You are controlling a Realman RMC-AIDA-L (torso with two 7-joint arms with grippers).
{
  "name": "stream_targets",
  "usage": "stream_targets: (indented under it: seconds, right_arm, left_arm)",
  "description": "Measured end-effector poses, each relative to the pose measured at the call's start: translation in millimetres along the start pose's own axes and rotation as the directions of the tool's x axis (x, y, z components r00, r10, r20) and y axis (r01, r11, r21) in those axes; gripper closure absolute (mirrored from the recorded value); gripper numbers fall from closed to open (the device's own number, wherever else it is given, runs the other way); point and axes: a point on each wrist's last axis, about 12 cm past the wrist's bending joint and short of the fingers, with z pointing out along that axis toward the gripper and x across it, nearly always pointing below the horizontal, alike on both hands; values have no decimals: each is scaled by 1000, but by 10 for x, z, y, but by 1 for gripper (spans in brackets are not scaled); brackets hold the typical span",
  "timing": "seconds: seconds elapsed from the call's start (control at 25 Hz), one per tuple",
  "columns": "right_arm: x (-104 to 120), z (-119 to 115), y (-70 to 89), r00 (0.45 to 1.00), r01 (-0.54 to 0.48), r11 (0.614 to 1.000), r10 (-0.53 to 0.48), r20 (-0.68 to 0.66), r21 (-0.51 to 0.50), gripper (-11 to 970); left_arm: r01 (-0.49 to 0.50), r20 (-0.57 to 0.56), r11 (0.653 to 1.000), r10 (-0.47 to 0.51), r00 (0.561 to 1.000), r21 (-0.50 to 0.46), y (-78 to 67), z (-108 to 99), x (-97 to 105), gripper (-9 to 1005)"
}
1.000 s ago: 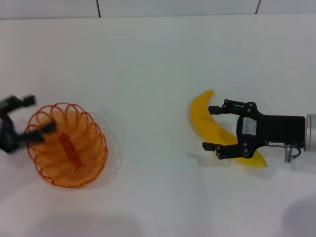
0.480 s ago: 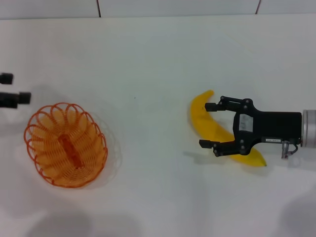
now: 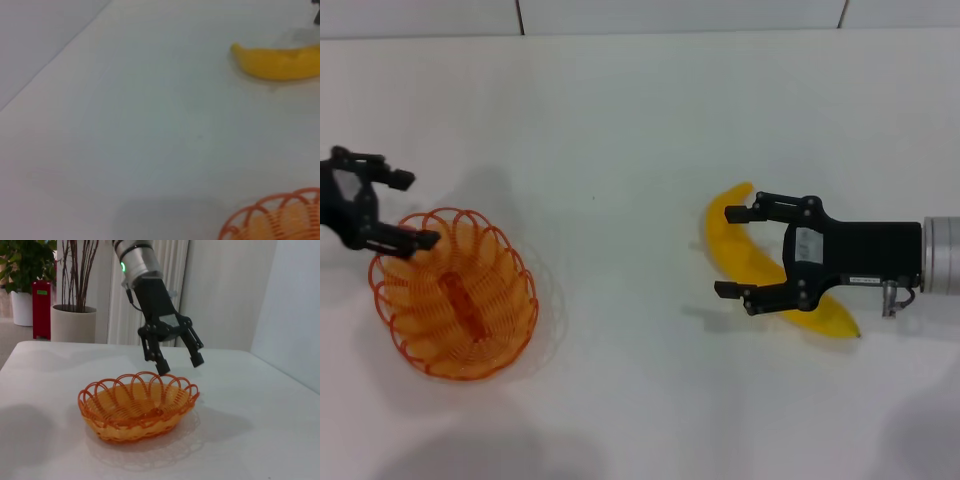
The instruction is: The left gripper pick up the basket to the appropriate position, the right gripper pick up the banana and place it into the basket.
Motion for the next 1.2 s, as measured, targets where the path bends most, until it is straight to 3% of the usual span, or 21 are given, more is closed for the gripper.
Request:
stream_targets:
  seconds: [0.4, 1.0, 1.2]
  right_arm:
    - [-18, 25, -13, 1000, 0, 1000, 0, 3, -4, 70]
    - [-22, 30, -18, 1000, -5, 1000, 5, 3, -4, 70]
    - [-21, 29, -16, 1000, -6, 1000, 6, 3, -3, 70]
  left_arm:
    - [-67, -100, 998, 69, 993, 22, -33, 397, -175, 178]
    - [-18, -135, 1000, 17, 991, -13, -1, 414, -165, 199]
    - [-13, -143, 1000, 10, 990, -20, 14, 409, -175, 309]
